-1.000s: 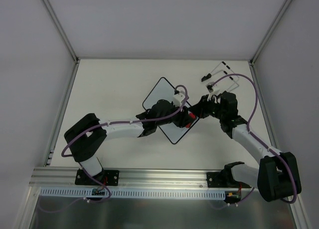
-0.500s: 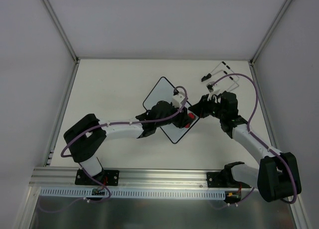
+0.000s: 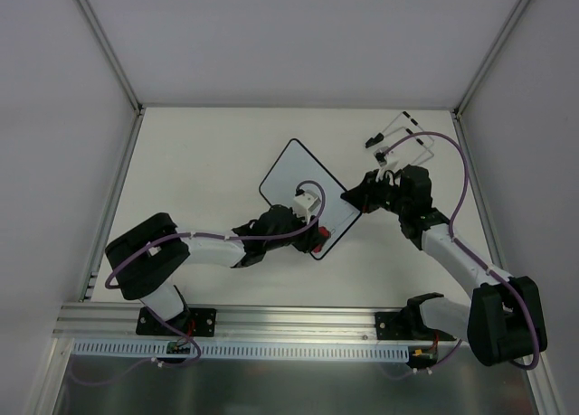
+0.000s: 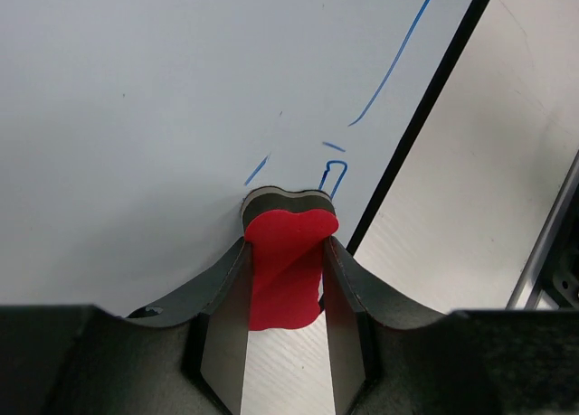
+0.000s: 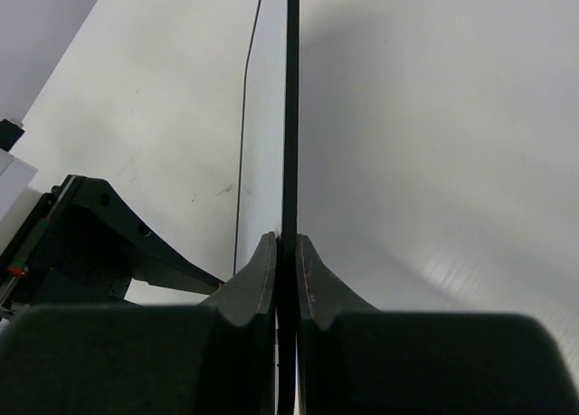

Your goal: Erase the whiteboard

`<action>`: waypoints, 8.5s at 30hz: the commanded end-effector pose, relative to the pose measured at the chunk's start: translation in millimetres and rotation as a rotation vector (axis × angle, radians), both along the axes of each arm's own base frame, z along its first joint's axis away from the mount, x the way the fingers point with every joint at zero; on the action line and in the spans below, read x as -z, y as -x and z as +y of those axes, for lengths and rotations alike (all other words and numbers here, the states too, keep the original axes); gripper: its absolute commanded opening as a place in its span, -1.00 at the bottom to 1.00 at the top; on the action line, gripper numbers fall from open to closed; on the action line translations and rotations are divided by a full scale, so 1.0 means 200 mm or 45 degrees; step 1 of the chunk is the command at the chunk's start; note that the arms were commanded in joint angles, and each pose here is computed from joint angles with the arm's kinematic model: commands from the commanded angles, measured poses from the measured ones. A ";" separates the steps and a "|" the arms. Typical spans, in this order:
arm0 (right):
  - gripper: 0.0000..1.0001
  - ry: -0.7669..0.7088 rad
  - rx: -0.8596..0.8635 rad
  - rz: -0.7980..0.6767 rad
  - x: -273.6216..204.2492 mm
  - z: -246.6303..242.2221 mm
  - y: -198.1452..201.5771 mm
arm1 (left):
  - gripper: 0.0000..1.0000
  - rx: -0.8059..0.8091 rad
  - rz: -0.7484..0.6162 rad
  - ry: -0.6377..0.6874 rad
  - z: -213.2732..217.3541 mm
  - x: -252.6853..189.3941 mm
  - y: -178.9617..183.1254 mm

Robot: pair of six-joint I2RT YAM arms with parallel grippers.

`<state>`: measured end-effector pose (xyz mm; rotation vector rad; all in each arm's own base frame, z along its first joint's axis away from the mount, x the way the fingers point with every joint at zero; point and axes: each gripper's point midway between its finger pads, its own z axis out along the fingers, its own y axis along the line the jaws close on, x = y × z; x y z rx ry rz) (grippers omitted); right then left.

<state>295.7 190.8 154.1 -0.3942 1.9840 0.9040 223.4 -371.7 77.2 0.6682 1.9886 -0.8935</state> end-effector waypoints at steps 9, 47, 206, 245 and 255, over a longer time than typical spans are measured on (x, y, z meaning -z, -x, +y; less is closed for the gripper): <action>-0.99 -0.002 -0.132 -0.094 -0.08 0.07 0.05 | -1.00 -0.054 -0.121 -0.048 -0.06 -0.06 -0.14; -1.00 0.013 -0.137 -0.061 -0.02 0.06 0.07 | -1.00 -0.171 -0.072 -0.072 0.03 0.02 -0.20; -1.00 0.026 -0.137 -0.087 -0.06 0.07 0.01 | -1.00 -0.062 -0.189 0.124 -0.41 -0.58 -0.28; -1.00 0.039 -0.141 -0.101 -0.05 0.06 0.02 | -1.00 -0.057 -0.193 0.070 -0.14 -0.54 0.02; -1.00 0.020 -0.183 -0.120 -0.09 0.08 0.01 | -1.00 -0.539 0.066 0.065 0.52 -0.25 -0.12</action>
